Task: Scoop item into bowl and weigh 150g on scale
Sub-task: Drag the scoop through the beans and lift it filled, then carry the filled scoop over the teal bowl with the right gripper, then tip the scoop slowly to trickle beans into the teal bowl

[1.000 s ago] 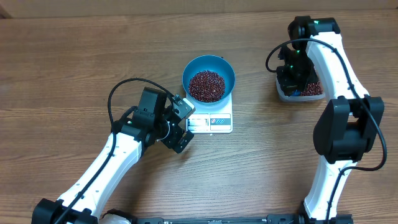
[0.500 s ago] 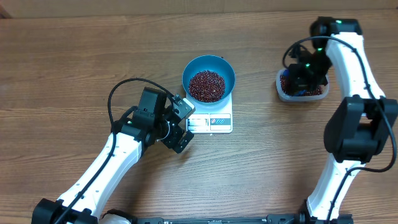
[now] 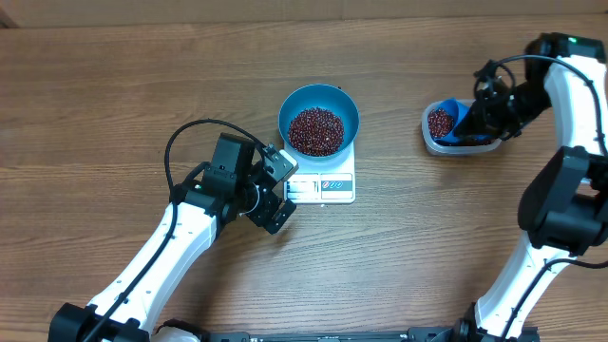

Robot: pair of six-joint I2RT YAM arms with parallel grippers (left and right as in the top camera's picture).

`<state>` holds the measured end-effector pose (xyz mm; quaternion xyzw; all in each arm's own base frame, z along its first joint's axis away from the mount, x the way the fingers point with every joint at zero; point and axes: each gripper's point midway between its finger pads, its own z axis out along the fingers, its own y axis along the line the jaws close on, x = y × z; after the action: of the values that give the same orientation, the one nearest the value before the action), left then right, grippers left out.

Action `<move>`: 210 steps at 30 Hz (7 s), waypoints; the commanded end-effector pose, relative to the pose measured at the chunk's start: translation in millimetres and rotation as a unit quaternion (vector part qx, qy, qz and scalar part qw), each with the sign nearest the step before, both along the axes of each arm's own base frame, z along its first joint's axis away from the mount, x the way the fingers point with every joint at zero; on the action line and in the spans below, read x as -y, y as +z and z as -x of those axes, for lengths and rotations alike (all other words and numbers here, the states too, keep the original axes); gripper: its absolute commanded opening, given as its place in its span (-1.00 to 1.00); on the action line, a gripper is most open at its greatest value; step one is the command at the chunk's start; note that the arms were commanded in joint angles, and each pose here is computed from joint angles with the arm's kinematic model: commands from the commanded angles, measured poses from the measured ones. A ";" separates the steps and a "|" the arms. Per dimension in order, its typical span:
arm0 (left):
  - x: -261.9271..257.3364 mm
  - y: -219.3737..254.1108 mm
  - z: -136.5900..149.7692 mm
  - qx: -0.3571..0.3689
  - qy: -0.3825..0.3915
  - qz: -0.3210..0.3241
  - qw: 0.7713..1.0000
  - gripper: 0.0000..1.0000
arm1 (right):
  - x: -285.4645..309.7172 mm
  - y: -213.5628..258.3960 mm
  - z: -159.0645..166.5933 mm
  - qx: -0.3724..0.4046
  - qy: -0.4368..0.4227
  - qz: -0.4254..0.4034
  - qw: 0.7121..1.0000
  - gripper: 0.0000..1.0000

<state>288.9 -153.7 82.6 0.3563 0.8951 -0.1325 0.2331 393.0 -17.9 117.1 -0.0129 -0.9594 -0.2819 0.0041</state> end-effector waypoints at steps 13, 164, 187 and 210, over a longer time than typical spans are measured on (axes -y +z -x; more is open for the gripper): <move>2.6 -2.8 2.7 -0.003 -0.008 0.001 1.000 0.99 | 18.9 19.0 -0.4 0.043 -0.024 -0.075 0.996 -0.92; 2.7 -2.8 2.8 -0.003 -0.008 0.001 1.000 0.99 | -256.8 101.7 1.8 0.290 0.171 0.228 0.913 -0.93; 2.8 -2.8 2.9 -0.003 -0.009 0.001 1.000 0.99 | -254.5 101.9 0.4 0.292 0.169 0.236 0.911 -0.93; 2.8 -2.8 2.9 -0.003 -0.009 0.001 1.000 0.99 | -253.0 102.1 -0.5 0.293 0.167 0.240 0.910 -0.93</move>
<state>288.8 -153.7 82.5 0.3563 0.8951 -0.1325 0.2329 391.5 234.0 198.2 0.2338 -0.9498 -0.0248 -0.2064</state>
